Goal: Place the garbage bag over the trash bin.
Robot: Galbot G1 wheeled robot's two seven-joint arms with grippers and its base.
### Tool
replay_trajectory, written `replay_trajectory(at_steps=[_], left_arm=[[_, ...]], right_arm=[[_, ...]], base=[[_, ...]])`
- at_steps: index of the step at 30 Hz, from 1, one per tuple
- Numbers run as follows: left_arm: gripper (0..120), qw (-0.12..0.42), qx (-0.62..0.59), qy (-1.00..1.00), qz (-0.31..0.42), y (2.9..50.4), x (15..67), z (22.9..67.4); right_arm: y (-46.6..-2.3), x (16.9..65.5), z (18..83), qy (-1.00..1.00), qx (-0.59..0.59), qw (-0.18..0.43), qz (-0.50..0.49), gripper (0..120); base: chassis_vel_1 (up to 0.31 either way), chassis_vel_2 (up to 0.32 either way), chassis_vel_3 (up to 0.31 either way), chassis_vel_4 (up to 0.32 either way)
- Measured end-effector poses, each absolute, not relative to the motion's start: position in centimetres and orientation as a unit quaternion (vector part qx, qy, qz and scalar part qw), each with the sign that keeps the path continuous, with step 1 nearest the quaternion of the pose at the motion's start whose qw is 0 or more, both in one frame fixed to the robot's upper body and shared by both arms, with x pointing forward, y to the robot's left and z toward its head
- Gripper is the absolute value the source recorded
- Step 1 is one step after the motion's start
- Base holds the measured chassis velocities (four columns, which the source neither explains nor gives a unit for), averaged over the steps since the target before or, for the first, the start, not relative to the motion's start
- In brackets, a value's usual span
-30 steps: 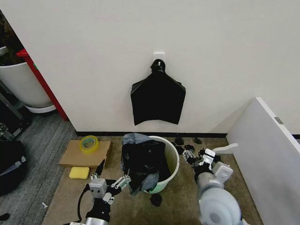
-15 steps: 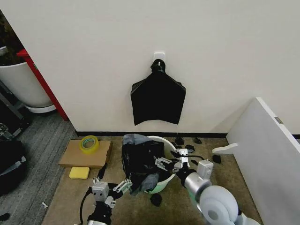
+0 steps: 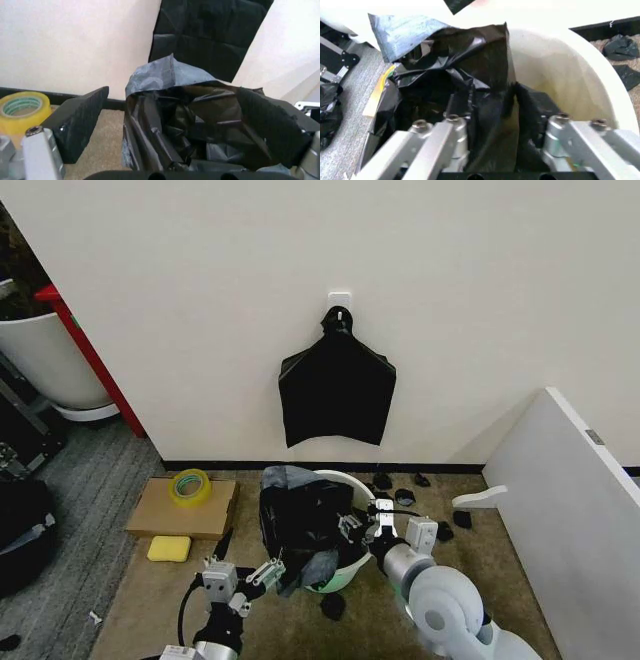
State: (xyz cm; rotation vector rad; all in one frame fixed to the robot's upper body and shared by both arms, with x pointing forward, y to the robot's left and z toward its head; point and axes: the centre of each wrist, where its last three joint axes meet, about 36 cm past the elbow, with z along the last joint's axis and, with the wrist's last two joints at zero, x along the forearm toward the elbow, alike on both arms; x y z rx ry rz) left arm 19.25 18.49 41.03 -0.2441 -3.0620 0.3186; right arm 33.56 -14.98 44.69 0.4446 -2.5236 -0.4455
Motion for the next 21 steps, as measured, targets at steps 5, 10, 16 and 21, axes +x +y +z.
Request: replay_trajectory(at_steps=[5, 10, 16, 21], left_arm=[[100, 0.038, -0.083, -0.991, 0.102, 18.6, 19.5, 41.0], [100, 0.055, -0.088, -0.989, 0.103, 18.6, 19.8, 41.2], [100, 0.088, -0.093, -0.986, 0.102, 18.4, 20.8, 42.9], [100, 0.100, -0.095, -0.987, 0.087, 18.5, 22.1, 43.4]], right_arm=[[-14.6, 33.6, 44.7, -0.939, 0.155, 0.263, -0.159, 9], [-14.5, 33.4, 44.8, -0.942, 0.148, 0.259, -0.152, 0], [-15.7, 33.1, 45.3, -0.951, 0.132, 0.243, -0.137, 0], [-16.9, 33.2, 45.3, -0.955, 0.113, 0.242, -0.130, 0]], base=[[0.000, 0.000, 0.000, 0.000], [0.000, 0.000, 0.000, 0.000], [0.000, 0.000, 0.000, 0.000], [0.000, 0.000, 0.000, 0.000]])
